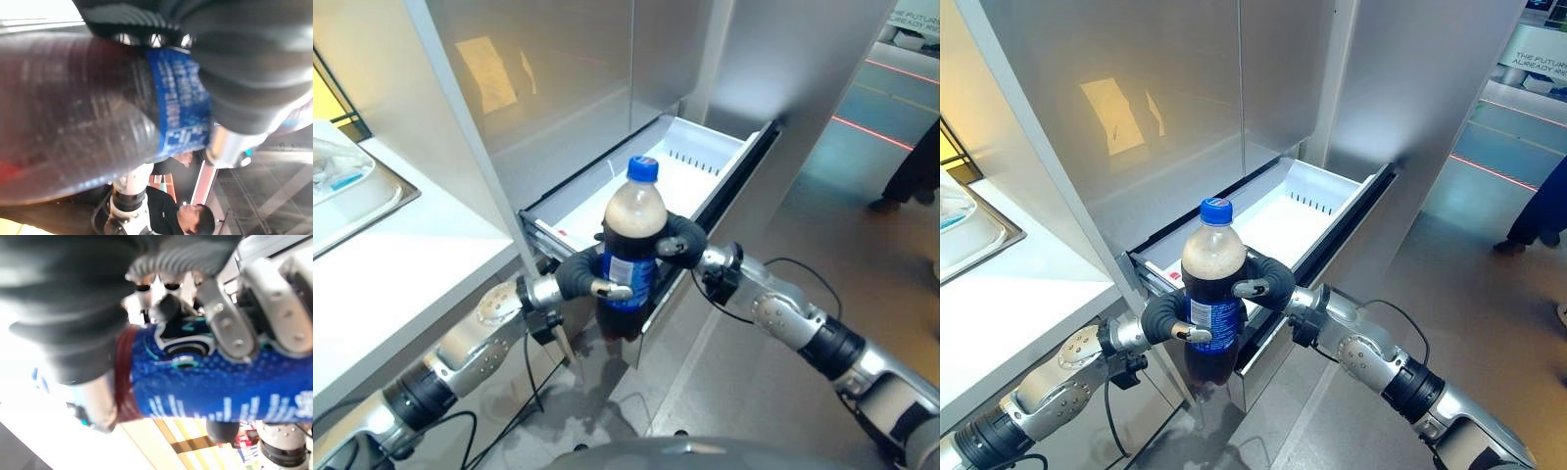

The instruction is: Take the drinks into the refrigerator

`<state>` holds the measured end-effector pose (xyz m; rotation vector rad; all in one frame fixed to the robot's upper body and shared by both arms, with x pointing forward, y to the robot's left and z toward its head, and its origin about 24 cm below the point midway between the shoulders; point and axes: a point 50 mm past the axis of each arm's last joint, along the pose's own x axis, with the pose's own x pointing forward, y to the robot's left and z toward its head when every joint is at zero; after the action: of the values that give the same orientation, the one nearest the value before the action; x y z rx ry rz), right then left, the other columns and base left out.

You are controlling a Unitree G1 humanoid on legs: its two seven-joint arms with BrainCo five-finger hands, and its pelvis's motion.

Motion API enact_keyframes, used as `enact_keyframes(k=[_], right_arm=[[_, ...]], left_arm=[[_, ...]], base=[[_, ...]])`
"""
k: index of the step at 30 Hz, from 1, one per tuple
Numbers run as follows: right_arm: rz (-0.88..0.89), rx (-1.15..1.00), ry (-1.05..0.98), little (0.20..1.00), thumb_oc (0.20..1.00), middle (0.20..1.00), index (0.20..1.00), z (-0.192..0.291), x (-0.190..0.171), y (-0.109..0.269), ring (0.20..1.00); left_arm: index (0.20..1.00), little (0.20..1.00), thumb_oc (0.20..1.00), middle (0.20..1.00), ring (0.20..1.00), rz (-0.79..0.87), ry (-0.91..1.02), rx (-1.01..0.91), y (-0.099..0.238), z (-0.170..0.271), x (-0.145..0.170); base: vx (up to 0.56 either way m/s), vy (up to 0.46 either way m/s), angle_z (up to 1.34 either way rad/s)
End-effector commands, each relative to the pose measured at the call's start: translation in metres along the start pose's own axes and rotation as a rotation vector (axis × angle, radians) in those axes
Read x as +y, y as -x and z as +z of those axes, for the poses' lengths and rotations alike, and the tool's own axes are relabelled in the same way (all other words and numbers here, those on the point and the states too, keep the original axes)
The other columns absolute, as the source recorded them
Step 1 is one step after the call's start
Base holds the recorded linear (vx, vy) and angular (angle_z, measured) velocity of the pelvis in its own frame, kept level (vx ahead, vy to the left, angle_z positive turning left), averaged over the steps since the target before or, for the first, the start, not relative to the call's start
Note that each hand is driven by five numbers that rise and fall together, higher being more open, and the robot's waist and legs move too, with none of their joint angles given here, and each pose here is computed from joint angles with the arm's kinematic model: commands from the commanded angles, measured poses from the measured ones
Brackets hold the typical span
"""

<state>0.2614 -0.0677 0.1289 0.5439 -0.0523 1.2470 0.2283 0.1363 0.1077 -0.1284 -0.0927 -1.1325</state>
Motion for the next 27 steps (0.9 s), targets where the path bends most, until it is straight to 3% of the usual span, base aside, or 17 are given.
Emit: enact_keyframes(k=[1, 13, 14, 15, 16, 27], right_arm=[[0.384, -0.047, -0.034, 0.2, 0.2, 0.2, 0.2, 0.011, 0.058, -0.053, 0.2], [0.31, -0.111, -0.052, 0.2, 0.2, 0.2, 0.2, 0.014, 0.048, -0.051, 0.2], [0.311, -0.111, -0.055, 0.865, 0.865, 0.865, 0.865, 0.014, 0.049, -0.051, 0.865], [0.311, -0.111, -0.055, 0.865, 0.865, 0.865, 0.865, 0.014, 0.049, -0.051, 0.865], [0.313, -0.107, -0.048, 1.0, 1.0, 1.0, 1.0, 0.015, 0.049, -0.05, 1.0], [0.26, -0.136, 0.107, 1.0, 1.0, 1.0, 1.0, 0.039, 0.037, -0.051, 1.0]], left_arm=[[0.2, 0.2, 0.2, 0.2, 0.2, -0.074, -0.167, -0.11, -0.019, 0.042, 0.004], [0.2, 0.2, 0.2, 0.2, 0.2, -0.054, -0.149, -0.104, -0.015, 0.04, 0.005], [0.2, 0.2, 0.2, 0.2, 0.2, -0.053, -0.148, -0.103, -0.015, 0.04, 0.005], [0.2, 0.2, 0.2, 0.2, 0.2, -0.053, -0.148, -0.103, -0.015, 0.04, 0.005], [0.2, 0.2, 0.2, 0.2, 0.2, -0.053, -0.148, -0.106, -0.015, 0.041, 0.006], [0.2, 0.2, 0.2, 0.2, 0.2, -0.06, -0.149, -0.111, -0.019, 0.047, 0.009]], base=[[0.0, 0.0, 0.0], [0.0, 0.0, 0.0], [0.0, 0.0, 0.0], [0.0, 0.0, 0.0], [0.0, 0.0, 0.0], [0.0, 0.0, 0.0]])
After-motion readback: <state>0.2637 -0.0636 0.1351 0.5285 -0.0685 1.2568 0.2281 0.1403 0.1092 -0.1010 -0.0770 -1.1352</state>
